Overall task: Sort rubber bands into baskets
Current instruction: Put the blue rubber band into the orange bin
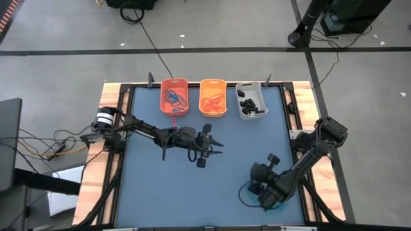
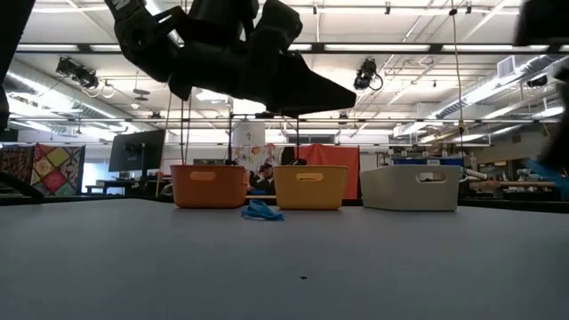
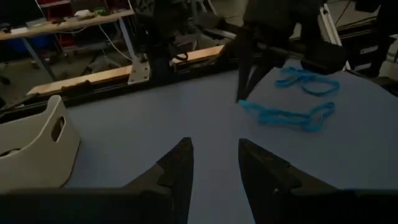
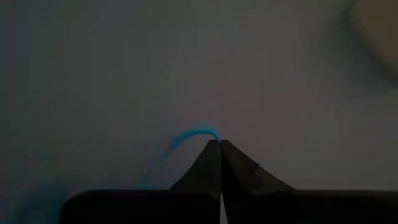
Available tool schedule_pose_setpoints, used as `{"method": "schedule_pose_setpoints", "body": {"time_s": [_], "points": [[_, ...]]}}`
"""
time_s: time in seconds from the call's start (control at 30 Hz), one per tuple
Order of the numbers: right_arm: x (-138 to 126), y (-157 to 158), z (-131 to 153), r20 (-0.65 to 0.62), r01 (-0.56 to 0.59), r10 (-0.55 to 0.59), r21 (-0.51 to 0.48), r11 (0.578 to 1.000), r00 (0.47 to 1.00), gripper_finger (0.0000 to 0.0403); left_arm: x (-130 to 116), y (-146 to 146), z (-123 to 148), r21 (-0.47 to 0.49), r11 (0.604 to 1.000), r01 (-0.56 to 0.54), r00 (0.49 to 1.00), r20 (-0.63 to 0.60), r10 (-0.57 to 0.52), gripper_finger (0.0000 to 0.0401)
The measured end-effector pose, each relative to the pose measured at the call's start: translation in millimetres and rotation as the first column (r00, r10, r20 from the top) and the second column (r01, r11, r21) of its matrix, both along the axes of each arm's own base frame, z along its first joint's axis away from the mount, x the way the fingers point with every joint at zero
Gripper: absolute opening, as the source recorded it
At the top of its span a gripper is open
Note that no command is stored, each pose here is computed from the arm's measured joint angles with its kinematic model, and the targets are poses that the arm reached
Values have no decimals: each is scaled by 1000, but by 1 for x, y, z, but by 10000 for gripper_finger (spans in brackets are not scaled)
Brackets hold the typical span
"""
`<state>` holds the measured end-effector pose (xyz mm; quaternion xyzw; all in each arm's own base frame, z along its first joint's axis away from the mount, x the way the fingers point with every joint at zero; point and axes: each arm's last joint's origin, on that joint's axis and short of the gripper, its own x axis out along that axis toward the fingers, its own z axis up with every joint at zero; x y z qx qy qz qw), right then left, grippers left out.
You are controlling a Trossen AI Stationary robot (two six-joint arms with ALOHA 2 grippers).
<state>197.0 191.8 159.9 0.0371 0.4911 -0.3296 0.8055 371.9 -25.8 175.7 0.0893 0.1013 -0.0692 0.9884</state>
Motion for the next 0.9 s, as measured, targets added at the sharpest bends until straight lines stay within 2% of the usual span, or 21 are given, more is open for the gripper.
{"method": "schedule_pose_setpoints", "body": {"time_s": [0.13,0.23,0.5,0.7,0.9], "points": [[14,-15,4,161,82,-64,-103,991,985,5,0,-1,1,-7,1000,1,1000,16,-1,130],[25,-27,6,218,99,-59,-176,979,974,5,0,-1,1,-8,1000,1,1000,12,-1,130],[45,-53,8,211,119,-60,-279,953,976,5,1,0,2,-8,1000,-6,1000,27,6,130],[56,-67,9,204,113,-44,-341,933,978,5,2,3,-4,16,992,-124,992,18,124,130],[60,-69,13,281,134,-17,-402,906,960,5,8,5,-20,32,982,-189,982,28,188,130]]}}
